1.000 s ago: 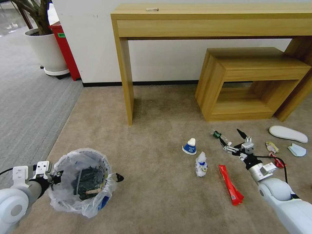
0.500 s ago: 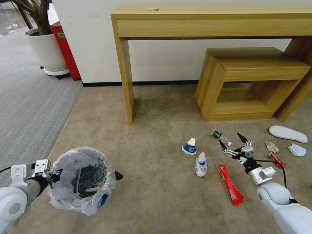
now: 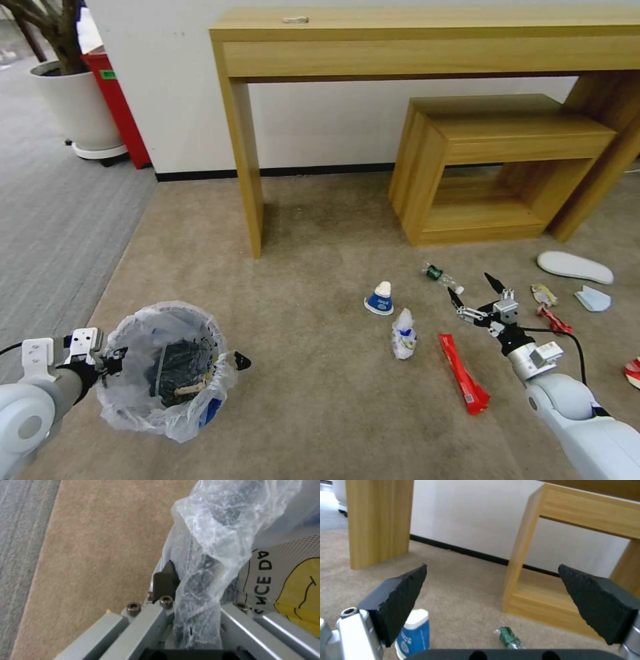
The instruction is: Pick up the trash bin and place the garbage on the floor into it.
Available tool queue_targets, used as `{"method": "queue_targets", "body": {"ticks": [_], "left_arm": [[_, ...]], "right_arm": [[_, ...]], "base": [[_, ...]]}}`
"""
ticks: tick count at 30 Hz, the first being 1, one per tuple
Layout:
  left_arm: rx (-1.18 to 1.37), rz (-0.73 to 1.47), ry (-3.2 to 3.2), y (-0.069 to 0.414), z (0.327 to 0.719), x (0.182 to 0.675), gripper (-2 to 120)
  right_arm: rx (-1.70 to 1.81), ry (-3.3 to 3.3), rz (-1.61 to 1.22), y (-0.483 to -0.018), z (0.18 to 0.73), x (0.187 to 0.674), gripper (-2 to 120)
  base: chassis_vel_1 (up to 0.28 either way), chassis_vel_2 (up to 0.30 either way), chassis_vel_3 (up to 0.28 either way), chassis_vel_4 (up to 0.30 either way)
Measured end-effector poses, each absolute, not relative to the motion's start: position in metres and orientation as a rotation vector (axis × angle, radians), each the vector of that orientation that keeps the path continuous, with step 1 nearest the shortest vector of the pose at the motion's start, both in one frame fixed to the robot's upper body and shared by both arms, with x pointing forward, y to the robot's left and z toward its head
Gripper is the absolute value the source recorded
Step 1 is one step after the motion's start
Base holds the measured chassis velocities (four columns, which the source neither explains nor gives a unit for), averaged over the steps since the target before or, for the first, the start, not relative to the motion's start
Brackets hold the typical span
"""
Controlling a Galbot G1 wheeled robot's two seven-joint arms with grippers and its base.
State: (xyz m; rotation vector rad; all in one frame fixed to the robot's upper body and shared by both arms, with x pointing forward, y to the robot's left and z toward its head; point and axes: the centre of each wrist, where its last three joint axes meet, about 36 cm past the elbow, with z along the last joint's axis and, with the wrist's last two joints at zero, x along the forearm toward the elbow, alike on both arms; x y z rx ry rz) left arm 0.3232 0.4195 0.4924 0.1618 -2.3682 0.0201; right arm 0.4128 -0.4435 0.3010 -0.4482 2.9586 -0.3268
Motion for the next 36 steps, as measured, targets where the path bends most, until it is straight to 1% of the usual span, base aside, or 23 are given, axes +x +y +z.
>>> {"method": "queue_targets", "body": {"ticks": [30, 36], "left_arm": [[0.172, 0.040, -2.382, 0.423, 0.489, 0.324, 0], [0.178, 0.049, -2.388, 0.423, 0.486, 0.323, 0]], "right_arm": [[-0.460, 2.972, -0.317, -0.437, 0.288, 0.409, 100], [-0.464, 2.972, -0.321, -0.437, 0.287, 0.407, 99]], "base": [[-0.004, -0.004, -0.007, -0.004], [-0.010, 0.005, 0.005, -0.007]]}}
